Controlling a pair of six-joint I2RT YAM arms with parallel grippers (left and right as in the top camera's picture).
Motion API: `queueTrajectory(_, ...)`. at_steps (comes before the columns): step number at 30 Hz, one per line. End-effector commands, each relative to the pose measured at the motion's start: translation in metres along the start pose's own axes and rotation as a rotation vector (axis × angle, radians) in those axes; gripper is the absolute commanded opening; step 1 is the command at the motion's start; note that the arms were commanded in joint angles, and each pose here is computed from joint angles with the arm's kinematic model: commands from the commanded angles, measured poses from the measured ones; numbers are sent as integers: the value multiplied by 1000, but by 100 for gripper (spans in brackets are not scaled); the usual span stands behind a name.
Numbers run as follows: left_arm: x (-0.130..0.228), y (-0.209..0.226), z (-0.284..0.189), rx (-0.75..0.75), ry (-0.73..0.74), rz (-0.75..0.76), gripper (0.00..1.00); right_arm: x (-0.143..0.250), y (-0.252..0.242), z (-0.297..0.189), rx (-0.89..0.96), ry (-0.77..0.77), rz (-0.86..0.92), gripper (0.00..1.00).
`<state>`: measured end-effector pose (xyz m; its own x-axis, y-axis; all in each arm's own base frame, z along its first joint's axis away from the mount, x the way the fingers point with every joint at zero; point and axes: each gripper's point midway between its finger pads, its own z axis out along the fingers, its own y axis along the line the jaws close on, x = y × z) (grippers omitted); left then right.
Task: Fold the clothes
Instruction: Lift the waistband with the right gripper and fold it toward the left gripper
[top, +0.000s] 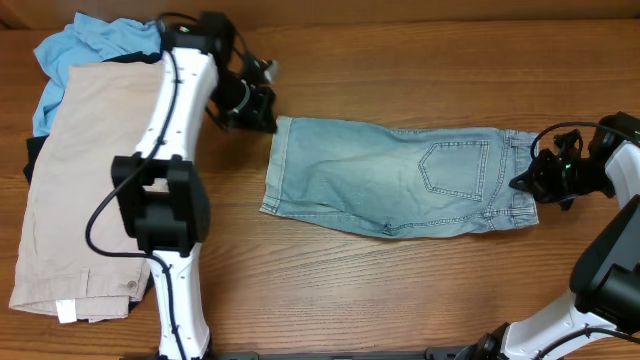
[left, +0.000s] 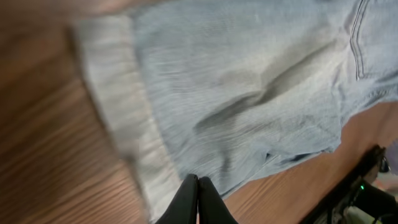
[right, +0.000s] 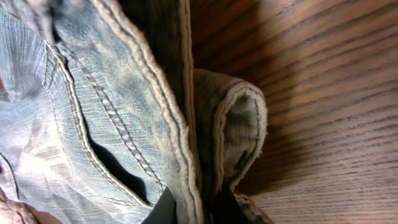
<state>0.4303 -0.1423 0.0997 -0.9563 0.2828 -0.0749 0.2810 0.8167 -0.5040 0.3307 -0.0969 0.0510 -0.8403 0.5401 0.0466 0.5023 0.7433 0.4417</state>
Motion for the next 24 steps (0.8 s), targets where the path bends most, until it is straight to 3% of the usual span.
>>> queueTrajectory(1, 13, -15, 19, 63, 42, 25, 4, -10, -2, -8, 3, -40, 9, 4)
queueTrajectory(8, 42, 4, 65, 68, 119, -120, 4, -20, -7, -15, 0, -79, 43, 4)
queueTrajectory(16, 35, 7, 79, 31, 89, -192, 4, -29, 5, -42, 14, -88, 52, 4)
queueTrajectory(21, 38, 30, 82, -153, 89, -327, 4, -28, 21, -68, 18, -80, 39, 4)
queueTrajectory(24, 37, 31, 83, -169, 86, -342, 4, -23, 40, -77, 18, -76, 0, 4)
